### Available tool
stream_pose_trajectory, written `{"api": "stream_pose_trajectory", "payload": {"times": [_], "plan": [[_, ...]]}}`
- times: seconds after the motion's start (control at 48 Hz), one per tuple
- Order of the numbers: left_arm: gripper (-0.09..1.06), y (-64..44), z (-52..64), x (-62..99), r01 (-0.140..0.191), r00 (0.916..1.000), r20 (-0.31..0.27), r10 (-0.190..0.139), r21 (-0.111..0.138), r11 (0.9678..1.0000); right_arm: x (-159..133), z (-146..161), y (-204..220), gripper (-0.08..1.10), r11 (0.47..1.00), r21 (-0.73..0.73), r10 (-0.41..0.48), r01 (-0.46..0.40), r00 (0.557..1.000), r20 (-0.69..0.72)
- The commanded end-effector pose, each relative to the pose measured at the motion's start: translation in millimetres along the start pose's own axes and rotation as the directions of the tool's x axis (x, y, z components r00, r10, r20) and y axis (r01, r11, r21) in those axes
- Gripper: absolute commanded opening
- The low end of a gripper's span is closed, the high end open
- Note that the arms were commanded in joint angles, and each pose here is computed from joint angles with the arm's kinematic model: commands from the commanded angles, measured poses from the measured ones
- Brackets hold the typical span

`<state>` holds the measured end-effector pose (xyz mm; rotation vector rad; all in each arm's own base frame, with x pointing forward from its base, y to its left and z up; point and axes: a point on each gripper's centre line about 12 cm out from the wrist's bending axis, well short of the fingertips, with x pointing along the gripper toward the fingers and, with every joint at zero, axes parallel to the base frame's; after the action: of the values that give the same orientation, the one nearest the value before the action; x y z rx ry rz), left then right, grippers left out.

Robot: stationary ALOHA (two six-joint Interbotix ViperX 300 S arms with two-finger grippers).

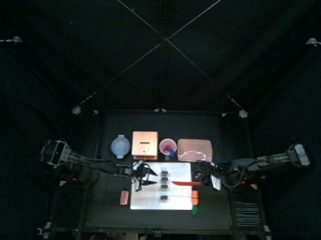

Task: Place sushi on board then cut the sushi with the knife then place the pieces on the plate
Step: Place the 4 sushi pieces on the plate

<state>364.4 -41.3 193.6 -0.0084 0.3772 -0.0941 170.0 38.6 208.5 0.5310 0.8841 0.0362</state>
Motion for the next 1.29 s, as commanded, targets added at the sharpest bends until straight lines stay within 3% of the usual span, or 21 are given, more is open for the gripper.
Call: {"api": "stream_pose_trajectory", "payload": {"times": [0.021, 0.375, 0.625, 0.854, 1.062, 1.292], "plan": [[0.79, 3.9, 9.3, -1.2, -0.010, 0.9994, 0.034, 0.011, -0.007, 0.9999, -2.1, -2.6, -4.2, 0.44, 0.999, 0.024, -0.023, 0.023, 1.000, 0.000], [0.79, 9.8, 4.7, -1.4, -0.026, 0.9994, 0.022, 0.027, -0.019, 0.9995, -0.4, -6.3, -12.3, 0.62, 0.996, 0.049, -0.075, 0.076, 0.997, -0.016], [0.79, 11.2, 2.9, -1.9, -0.031, 0.9994, 0.017, 0.031, -0.019, 0.9993, -5.4, -4.4, -12.7, 0.64, 0.994, 0.054, -0.095, 0.097, 0.995, -0.039], [0.79, 19.1, 0.5, -3.1, -0.052, 0.9984, 0.022, 0.052, -0.029, 0.9983, -6.8, 31.4, -12.7, 0.64, 0.992, 0.005, -0.126, 0.127, 0.983, 0.131], [0.79, 26.8, -20.9, -9.6, -0.070, 0.9972, -0.025, 0.070, -0.020, 0.9973, 4.4, 71.9, -16.2, 0.64, 0.983, -0.033, -0.169, 0.183, 0.955, 0.242], [0.79, 31.8, -31.8, -15.8, -0.082, 0.9955, -0.050, 0.081, -0.013, 0.9966, 24.4, 101.2, -12.6, 0.64, 0.981, -0.069, -0.151, 0.182, 0.936, 0.320]]}}
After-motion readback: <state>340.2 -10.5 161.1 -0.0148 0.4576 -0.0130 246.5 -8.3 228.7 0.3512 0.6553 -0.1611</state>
